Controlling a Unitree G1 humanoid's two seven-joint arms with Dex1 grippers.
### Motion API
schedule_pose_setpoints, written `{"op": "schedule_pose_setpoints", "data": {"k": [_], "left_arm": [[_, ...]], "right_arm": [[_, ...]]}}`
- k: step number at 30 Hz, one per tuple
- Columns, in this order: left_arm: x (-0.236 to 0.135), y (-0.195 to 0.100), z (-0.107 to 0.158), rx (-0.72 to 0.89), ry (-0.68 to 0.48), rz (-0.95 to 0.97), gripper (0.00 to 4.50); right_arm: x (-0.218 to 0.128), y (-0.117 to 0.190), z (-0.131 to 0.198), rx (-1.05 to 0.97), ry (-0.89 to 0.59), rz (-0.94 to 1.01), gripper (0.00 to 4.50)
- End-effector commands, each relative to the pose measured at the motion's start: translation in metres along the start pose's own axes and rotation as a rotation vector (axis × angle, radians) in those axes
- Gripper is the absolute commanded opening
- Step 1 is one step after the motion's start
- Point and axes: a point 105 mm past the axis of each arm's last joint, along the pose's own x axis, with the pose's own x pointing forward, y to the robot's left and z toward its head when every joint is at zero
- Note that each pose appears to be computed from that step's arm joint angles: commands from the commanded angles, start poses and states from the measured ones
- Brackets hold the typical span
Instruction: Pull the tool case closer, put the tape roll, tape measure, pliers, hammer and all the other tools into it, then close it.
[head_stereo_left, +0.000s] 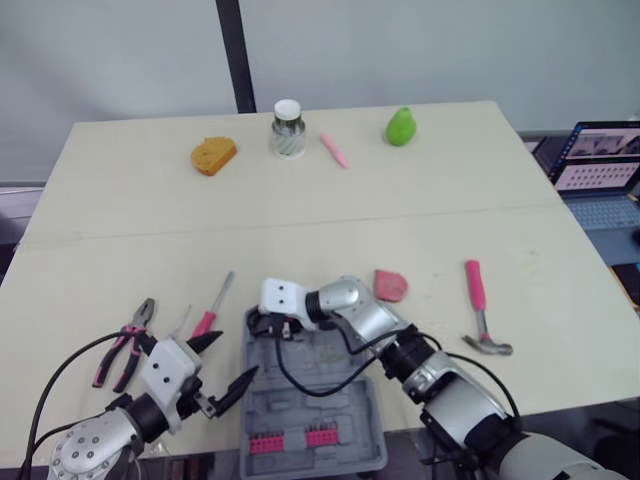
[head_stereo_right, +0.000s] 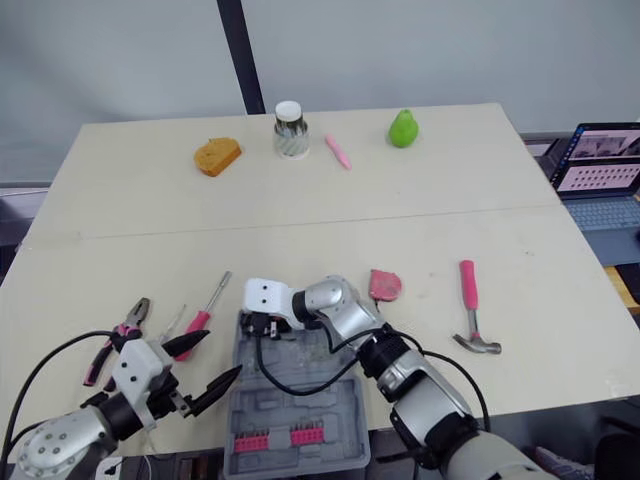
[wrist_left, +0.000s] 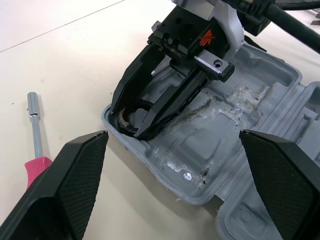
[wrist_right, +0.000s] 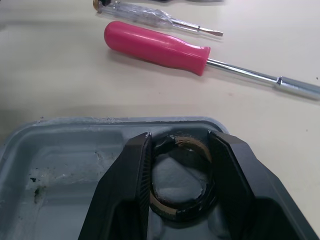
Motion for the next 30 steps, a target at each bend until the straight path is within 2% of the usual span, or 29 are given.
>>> {"op": "schedule_pose_setpoints", "data": {"k": [1,4,9,12,30], "left_arm": [[-0.003,0.0,0.001,-0.007,-0.003,0.007,4.5],[-0.009,0.0,-0.004,-0.021,0.013,0.011,4.5],[-0.011,0.002,-0.006,-0.02,0.021,0.016,4.5],[-0.008,0.002,-0.003,-0.016,0.014,0.012,4.5],[-0.003,0.0,-0.001,-0.008,0.006,0.001,4.5]], "right_arm": [[-0.005,0.002,0.01,0.018,-0.062,0.019,1.88],[-0.012,0.0,0.019,0.03,-0.107,0.02,1.88],[-0.015,-0.003,0.017,0.031,-0.096,0.012,1.88],[-0.014,-0.003,0.017,0.037,-0.096,0.011,1.07],[0.0,-0.002,0.011,0.014,-0.056,0.004,1.07]]}}
